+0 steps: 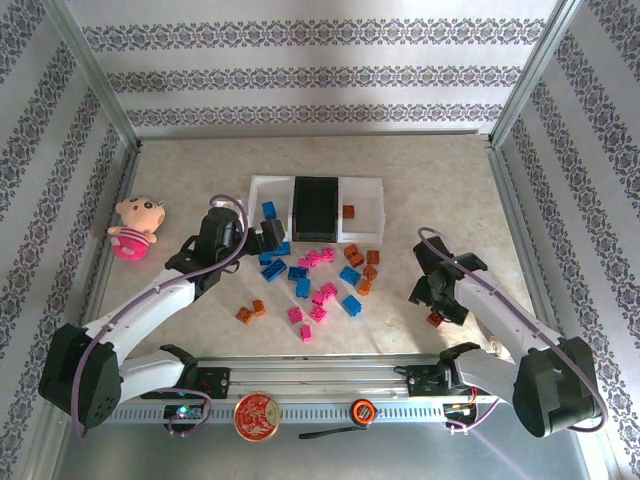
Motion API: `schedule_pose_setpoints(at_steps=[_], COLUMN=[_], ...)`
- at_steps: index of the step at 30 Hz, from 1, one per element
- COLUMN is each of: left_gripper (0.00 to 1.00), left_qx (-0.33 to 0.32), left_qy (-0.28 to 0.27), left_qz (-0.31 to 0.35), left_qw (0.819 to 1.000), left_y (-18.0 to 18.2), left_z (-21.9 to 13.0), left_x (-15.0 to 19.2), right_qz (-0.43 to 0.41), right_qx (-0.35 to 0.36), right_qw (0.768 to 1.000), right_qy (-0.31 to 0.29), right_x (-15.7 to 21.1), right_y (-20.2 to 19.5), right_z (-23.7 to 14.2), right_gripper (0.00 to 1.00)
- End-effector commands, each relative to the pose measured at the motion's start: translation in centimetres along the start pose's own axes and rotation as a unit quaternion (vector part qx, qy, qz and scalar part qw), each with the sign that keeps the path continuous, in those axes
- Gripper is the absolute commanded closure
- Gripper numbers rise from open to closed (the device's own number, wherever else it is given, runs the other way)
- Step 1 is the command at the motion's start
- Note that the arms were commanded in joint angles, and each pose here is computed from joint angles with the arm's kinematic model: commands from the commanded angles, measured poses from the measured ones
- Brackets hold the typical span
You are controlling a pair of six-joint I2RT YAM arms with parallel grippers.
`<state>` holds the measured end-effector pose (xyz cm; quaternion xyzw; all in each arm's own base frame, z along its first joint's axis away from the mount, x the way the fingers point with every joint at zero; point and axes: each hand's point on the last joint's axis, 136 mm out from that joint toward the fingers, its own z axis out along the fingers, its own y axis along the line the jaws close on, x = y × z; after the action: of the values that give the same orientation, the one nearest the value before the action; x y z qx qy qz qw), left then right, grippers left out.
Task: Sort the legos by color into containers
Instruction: Pick up the lego from the bottom-right of the table.
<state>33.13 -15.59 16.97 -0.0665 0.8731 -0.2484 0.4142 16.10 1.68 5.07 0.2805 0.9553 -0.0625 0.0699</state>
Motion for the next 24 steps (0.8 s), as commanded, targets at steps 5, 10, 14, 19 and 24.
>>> schedule_pose_setpoints(at_steps=[5, 10, 14, 19, 24], left_gripper=[0.01, 0.01, 0.01, 0.01, 0.01], left_qx=[0.000, 0.005, 0.005, 0.000, -0.001], left_qy=[-0.020, -0.020, -0.020, -0.020, -0.017], left_qz=[0.006, 0.007, 0.007, 0.008, 0.009], left_qw=[1.000, 1.000, 1.000, 1.000, 1.000], left_y=[-0.1, -0.2, -0.2, 0.0, 0.1], left_z=[-0.6, -0.7, -0.6, -0.5, -0.3], left_x=[-0.5, -0.5, -0.5, -0.4, -0.3], right_qz=[0.010, 0.009, 0.008, 0.003, -0.012], right_qx=[0.021, 0.002, 0.005, 0.000, -0.013], right_qw=[0.999, 0.999, 0.998, 0.999, 0.998], right_qy=[0.024, 0.041, 0.056, 0.055, 0.064], right_x=[0.3, -0.2, -0.2, -0.5, -0.1], right_y=[-0.1, 1.9, 2.5, 3.0, 3.5], right_z=[1.6, 3.2, 4.1, 4.3, 4.2], right_gripper=[0.27, 0.30, 0.33, 0.40, 0.41])
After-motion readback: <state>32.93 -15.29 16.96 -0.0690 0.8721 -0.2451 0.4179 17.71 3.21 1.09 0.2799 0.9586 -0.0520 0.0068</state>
